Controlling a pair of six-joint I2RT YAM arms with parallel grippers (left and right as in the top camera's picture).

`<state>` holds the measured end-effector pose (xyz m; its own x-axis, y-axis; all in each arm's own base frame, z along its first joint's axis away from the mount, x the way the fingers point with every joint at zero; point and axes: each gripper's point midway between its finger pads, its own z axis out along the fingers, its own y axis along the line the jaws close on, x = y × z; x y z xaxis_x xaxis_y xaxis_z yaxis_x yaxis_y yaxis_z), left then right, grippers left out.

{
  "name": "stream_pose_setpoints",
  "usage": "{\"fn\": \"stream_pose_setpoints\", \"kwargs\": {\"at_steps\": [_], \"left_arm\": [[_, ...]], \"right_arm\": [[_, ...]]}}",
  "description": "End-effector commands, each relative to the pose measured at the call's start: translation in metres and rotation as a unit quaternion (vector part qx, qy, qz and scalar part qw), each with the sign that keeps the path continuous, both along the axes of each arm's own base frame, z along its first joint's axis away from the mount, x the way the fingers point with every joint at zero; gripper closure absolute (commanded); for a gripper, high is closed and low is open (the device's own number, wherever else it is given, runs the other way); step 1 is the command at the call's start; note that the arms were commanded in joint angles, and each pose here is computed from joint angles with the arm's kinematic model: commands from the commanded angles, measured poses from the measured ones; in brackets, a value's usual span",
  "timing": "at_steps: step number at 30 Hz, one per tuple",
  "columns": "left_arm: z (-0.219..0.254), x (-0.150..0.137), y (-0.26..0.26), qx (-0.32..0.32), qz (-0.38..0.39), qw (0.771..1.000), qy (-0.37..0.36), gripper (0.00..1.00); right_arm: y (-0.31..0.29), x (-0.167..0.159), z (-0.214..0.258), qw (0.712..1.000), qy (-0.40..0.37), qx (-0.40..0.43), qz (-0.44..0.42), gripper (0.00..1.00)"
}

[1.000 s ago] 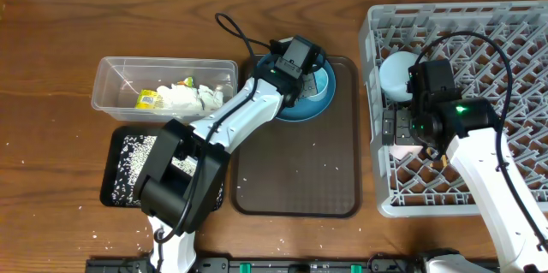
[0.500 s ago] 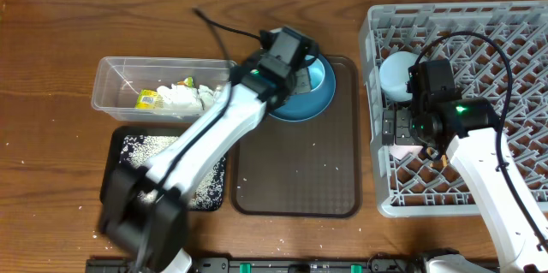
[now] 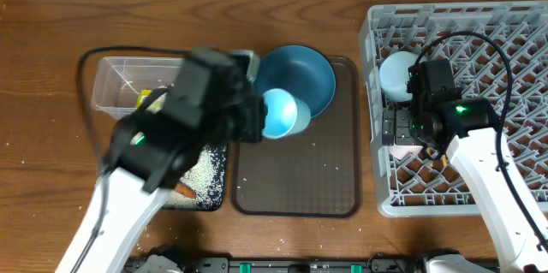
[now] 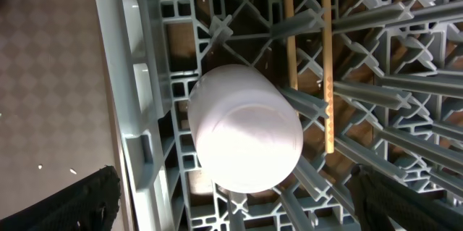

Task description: Sort waste into correct bins and load items into the dishwasher rack

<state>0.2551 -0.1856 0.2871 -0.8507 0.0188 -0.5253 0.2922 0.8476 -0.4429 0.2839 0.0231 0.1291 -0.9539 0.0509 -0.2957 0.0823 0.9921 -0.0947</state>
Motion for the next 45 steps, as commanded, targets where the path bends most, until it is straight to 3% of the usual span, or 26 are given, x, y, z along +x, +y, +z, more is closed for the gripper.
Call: {"fn": "stream_pose_setpoints", "kwargs": {"at_steps": [1, 10, 14, 22, 24, 25, 27, 28, 29, 31, 37, 40, 45], "left_arm": [[0.02, -0.023, -0.009, -0.032, -0.071, 0.997, -0.028, 0.94], [0.027, -0.056, -0.008, -0.053, -0.112, 0.992, -0.012, 0.94], [0.03, -0.068, -0.017, -0.077, -0.15, 0.986, 0.001, 0.94], [0.042, -0.081, -0.029, -0.121, -0.192, 0.974, 0.008, 0.94], [0.044, -0.085, -0.031, -0.13, -0.203, 0.97, 0.01, 0.94], [0.046, -0.088, -0.033, -0.137, -0.212, 0.968, 0.01, 0.94], [0.049, -0.092, -0.035, -0.146, -0.227, 0.963, 0.01, 0.94], [0.05, -0.092, -0.035, -0.149, -0.227, 0.962, 0.01, 0.94], [0.051, -0.092, -0.034, -0.151, -0.227, 0.962, 0.009, 0.94], [0.052, -0.087, -0.03, -0.157, -0.216, 0.964, 0.008, 0.94], [0.068, -0.084, -0.023, -0.211, -0.22, 0.952, 0.01, 0.94], [0.074, -0.083, -0.02, -0.231, -0.219, 0.948, 0.012, 0.94], [0.081, -0.084, -0.017, -0.256, -0.223, 0.941, 0.016, 0.94]], "right_arm": [[-0.005, 0.001, 0.0, 1.0, -0.001, 0.0, -0.011, 0.01], [0.004, 0.006, 0.001, 1.0, -0.01, 0.025, -0.004, 0.01], [0.062, -0.001, 0.005, 0.982, 0.011, 0.183, 0.045, 0.01], [0.112, -0.024, 0.023, 0.937, 0.056, 0.334, 0.088, 0.01], [0.135, -0.027, 0.041, 0.904, 0.041, 0.395, 0.16, 0.01], [0.149, -0.032, 0.056, 0.874, 0.025, 0.436, 0.216, 0.04], [0.175, -0.047, 0.098, 0.781, -0.019, 0.533, 0.326, 0.13], [0.18, -0.053, 0.114, 0.743, -0.036, 0.566, 0.354, 0.12], [0.182, -0.058, 0.128, 0.711, -0.051, 0.594, 0.373, 0.04], [0.181, -0.061, 0.143, 0.678, -0.068, 0.624, 0.384, 0.01], [0.173, -0.055, 0.148, 0.668, -0.104, 0.619, 0.399, 0.01], [0.175, -0.061, 0.163, 0.625, -0.138, 0.635, 0.432, 0.01], [0.179, -0.066, 0.167, 0.608, -0.163, 0.622, 0.466, 0.01]]}}
